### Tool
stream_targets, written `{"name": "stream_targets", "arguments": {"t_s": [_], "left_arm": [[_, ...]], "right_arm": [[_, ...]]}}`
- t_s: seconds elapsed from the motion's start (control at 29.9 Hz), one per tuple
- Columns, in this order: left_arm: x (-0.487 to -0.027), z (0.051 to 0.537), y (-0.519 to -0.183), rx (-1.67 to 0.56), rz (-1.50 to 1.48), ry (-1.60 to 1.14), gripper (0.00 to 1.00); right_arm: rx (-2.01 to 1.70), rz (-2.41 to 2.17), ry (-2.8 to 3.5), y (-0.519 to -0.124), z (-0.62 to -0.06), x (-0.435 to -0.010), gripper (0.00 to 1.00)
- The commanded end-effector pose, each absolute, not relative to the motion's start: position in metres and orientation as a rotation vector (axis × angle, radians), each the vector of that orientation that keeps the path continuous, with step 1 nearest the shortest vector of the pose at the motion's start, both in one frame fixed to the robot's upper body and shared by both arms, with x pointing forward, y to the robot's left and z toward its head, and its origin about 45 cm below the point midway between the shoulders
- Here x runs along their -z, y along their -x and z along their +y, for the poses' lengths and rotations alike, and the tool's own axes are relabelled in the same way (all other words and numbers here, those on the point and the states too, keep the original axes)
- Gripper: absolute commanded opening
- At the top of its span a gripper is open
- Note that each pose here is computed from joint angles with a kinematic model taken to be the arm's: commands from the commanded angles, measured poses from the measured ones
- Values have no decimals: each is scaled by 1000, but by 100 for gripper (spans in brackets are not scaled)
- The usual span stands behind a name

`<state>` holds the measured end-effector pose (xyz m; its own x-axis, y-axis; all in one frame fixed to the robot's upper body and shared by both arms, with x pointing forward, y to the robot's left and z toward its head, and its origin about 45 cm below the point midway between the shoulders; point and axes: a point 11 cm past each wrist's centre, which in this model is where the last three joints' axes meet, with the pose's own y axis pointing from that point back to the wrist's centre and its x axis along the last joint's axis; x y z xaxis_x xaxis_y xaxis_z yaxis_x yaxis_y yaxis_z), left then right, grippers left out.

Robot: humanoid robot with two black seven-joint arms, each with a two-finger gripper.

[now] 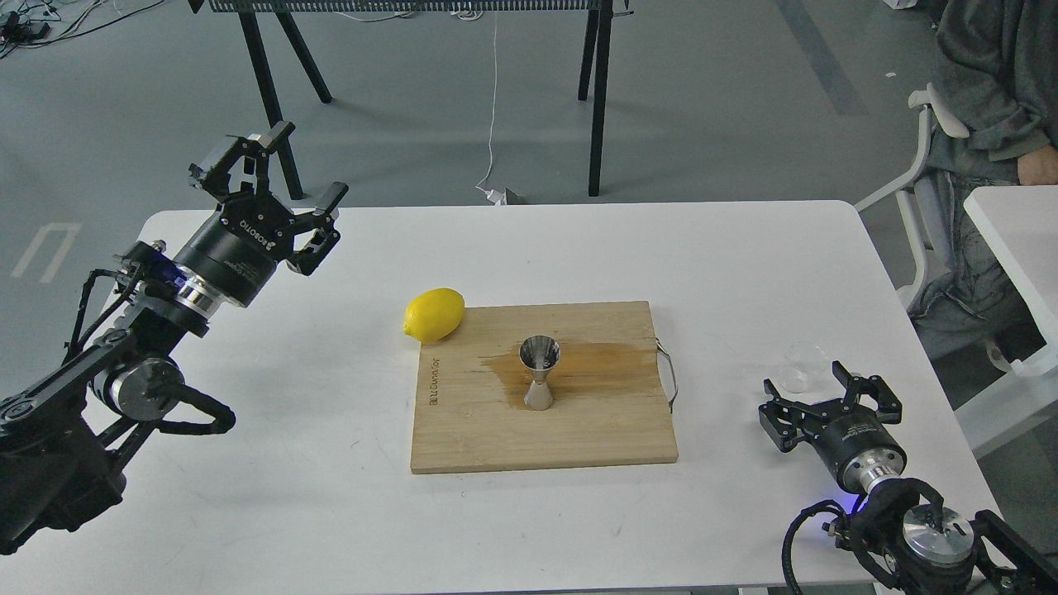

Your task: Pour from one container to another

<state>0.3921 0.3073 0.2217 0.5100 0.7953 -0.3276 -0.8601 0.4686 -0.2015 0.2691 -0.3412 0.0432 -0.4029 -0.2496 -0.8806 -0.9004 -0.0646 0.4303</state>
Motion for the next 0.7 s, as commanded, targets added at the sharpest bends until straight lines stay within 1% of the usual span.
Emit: {"name": "stream_targets", "arguments": {"t_s": [0.0, 0.13, 0.27, 0.33, 0.4, 0.54, 0.67], "left_arm": [[-221, 308, -392, -1025, 198, 361, 90], [-219, 310, -393, -1035, 200, 357, 90], [-218, 311, -392, -1036, 203, 358, 90], [-218, 311, -392, -1037, 204, 359, 90], [-217, 312, -392, -1042, 206, 356, 90], [-205, 324, -390, -1083, 227, 341, 90], [-195, 335, -386, -1128, 262, 347, 91]], "right_arm": [[-1507, 1659, 1245, -253, -346, -47, 95], [-1505, 1666, 1272, -232, -355, -60, 95], [-1461, 1629, 1344, -218, -361, -95, 95], [-1426, 1604, 1389, -218, -363, -115, 95], [-1376, 1578, 1437, -223, -366, -135, 96], [-1286, 1556, 1469, -238, -376, -155, 97], [-1176, 1508, 1564, -280, -373, -182, 98]]}}
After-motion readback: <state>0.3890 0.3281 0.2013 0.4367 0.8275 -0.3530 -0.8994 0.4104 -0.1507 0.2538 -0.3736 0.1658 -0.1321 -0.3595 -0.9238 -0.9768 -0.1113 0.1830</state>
